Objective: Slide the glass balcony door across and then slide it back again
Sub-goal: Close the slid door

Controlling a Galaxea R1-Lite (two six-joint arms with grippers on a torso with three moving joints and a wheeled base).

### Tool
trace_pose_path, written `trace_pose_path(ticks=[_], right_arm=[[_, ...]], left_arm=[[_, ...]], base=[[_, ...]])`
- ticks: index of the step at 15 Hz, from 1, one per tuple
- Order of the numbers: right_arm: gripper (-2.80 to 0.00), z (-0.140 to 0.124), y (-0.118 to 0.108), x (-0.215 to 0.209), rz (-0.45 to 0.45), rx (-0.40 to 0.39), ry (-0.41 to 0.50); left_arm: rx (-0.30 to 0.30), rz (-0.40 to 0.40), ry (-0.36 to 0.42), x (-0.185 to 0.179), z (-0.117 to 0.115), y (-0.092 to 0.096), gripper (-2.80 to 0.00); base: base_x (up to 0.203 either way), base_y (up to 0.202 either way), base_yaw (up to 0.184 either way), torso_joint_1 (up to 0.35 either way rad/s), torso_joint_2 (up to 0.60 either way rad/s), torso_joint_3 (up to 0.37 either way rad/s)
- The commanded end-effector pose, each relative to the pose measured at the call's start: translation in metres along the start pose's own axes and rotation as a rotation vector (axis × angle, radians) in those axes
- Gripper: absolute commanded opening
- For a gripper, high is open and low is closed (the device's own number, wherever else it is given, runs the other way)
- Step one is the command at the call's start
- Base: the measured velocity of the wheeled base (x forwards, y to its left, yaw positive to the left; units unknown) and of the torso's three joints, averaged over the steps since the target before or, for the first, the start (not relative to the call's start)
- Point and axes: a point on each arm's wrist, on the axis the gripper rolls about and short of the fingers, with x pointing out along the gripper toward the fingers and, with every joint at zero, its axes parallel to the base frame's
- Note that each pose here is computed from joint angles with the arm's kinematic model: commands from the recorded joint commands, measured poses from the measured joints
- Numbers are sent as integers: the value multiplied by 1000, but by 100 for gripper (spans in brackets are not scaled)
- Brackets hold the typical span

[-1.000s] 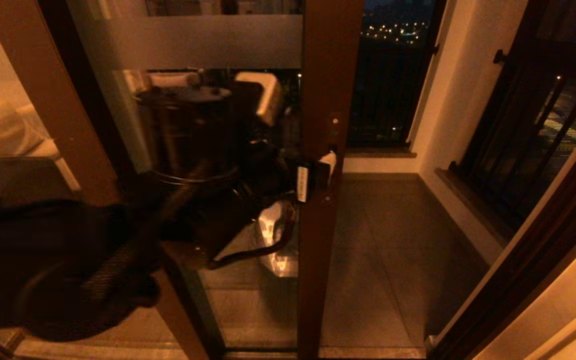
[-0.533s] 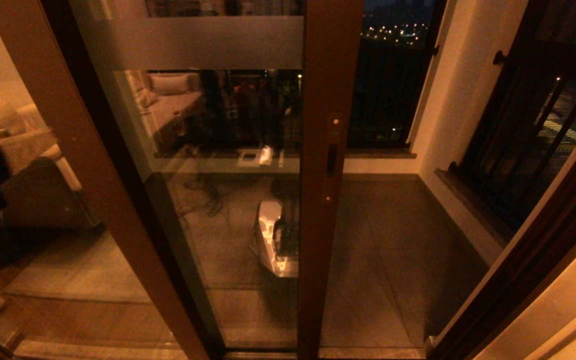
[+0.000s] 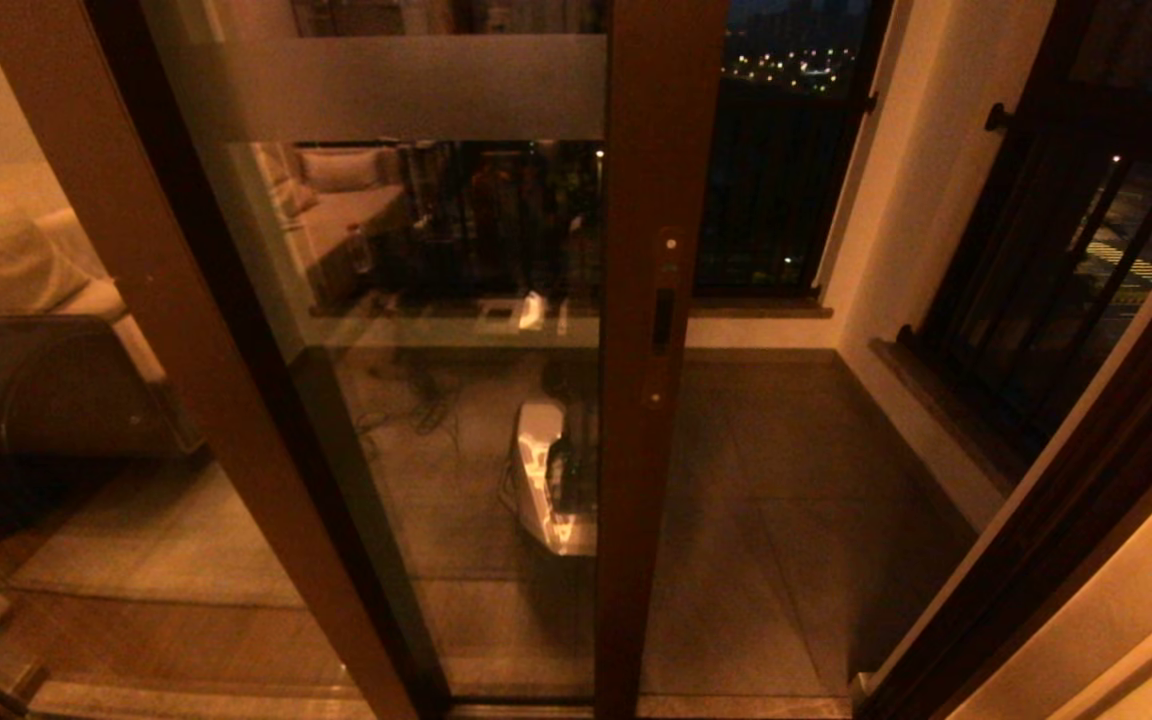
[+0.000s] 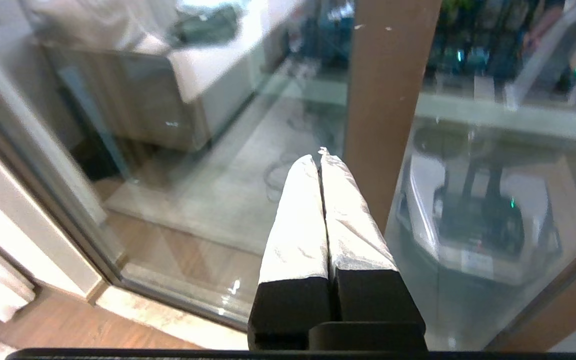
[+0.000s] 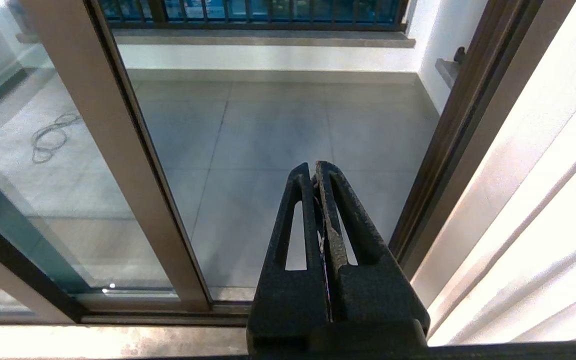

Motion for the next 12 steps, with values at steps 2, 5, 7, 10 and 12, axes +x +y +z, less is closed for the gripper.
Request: trace_pose_path(ticks=[2,5,7,10,12], right_arm=[[-280,-1,0,0,2,-1,3],[-280,-1,0,0,2,-1,3],[-280,-1,0,0,2,-1,1],[-280,-1,0,0,1,-1,2],[-280,-1,0,0,0,-1,3]], left_arm=[[-25,-2,-87,-41,-28,9,-280],[1,-166,-109,-63,-73,10,-280],[54,-227,26,-55,-116,6,-280],[99,-285,204,-31,-169,-5,-280],[81,-304,139,-18,-185,-10,-280]], base=[[0,0,0,0,0,0],[0,0,0,0,0,0],[0,0,0,0,0,0],[0,0,0,0,0,0],[0,0,0,0,0,0]])
